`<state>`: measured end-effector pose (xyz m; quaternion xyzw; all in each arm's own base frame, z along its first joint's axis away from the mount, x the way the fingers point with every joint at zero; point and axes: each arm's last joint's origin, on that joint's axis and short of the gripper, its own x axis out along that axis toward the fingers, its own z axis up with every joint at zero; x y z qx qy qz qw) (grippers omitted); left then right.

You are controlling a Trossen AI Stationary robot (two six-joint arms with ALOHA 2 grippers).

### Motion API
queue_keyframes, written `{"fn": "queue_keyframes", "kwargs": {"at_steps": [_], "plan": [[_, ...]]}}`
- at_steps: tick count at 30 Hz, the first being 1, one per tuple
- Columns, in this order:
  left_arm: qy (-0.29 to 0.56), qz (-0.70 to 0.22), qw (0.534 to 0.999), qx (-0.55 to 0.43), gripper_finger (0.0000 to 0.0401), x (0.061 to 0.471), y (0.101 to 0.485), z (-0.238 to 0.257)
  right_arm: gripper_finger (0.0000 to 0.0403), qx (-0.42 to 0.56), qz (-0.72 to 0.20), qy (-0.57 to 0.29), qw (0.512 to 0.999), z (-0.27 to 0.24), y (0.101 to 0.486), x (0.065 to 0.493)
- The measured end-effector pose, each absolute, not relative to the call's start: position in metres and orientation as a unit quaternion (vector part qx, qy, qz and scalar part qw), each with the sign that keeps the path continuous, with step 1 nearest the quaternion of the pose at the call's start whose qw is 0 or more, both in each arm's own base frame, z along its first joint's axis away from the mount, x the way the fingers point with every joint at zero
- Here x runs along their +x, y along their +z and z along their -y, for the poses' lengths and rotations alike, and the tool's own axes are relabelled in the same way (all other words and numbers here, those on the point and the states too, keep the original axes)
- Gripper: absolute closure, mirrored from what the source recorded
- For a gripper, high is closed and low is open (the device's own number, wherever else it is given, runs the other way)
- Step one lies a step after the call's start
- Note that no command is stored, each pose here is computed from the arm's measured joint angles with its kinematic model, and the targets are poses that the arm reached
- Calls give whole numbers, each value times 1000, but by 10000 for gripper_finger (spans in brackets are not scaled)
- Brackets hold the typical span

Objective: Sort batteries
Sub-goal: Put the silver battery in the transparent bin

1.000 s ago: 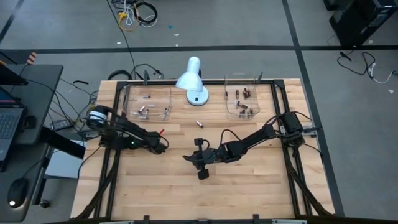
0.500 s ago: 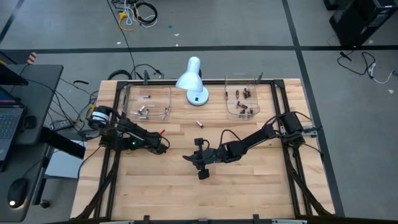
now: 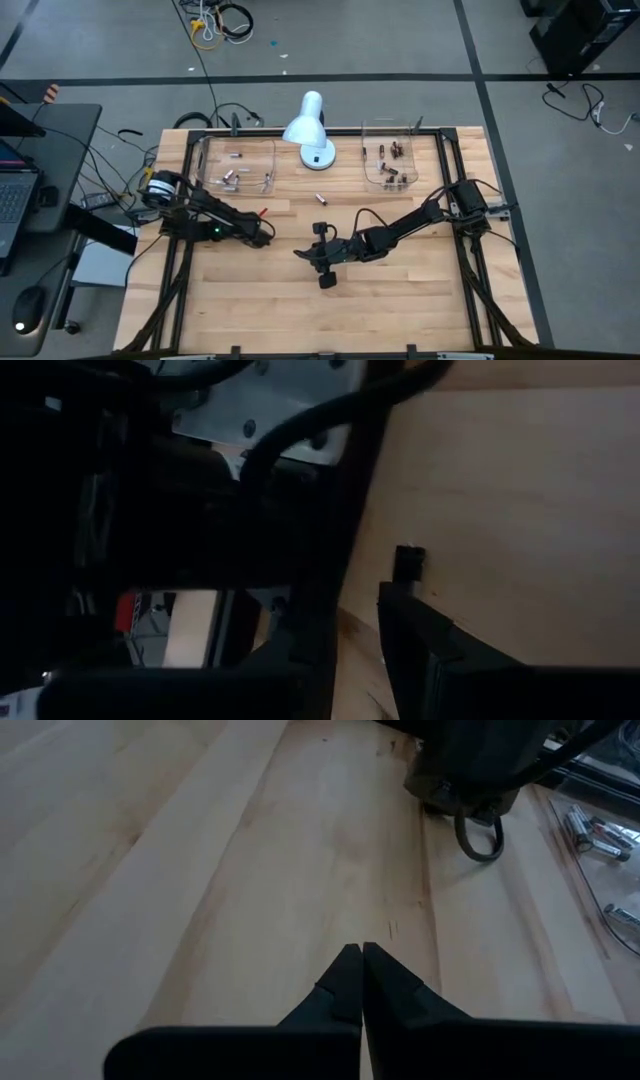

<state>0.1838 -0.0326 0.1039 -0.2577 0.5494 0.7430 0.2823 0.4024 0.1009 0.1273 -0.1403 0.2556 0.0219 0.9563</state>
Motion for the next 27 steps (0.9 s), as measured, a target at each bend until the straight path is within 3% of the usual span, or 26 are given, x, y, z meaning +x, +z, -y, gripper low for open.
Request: {"fn": "queue_keyframes", "kwargs": {"at_steps": [7,18,23,27], "plan": [[721,-557,310,-271,327,195,106,36,403,-139,-251,21,958,-101,128,403],[708,-568,318,-274,327,196,105,36,403,-140,-254,21,957,-101,128,403],[715,-567,307,-269,327,193,107,36,403,-141,-257,22,956,-101,127,402],[744,-564,267,-240,327,185,112,35,403,-141,-258,23,955,-102,127,402]]}}
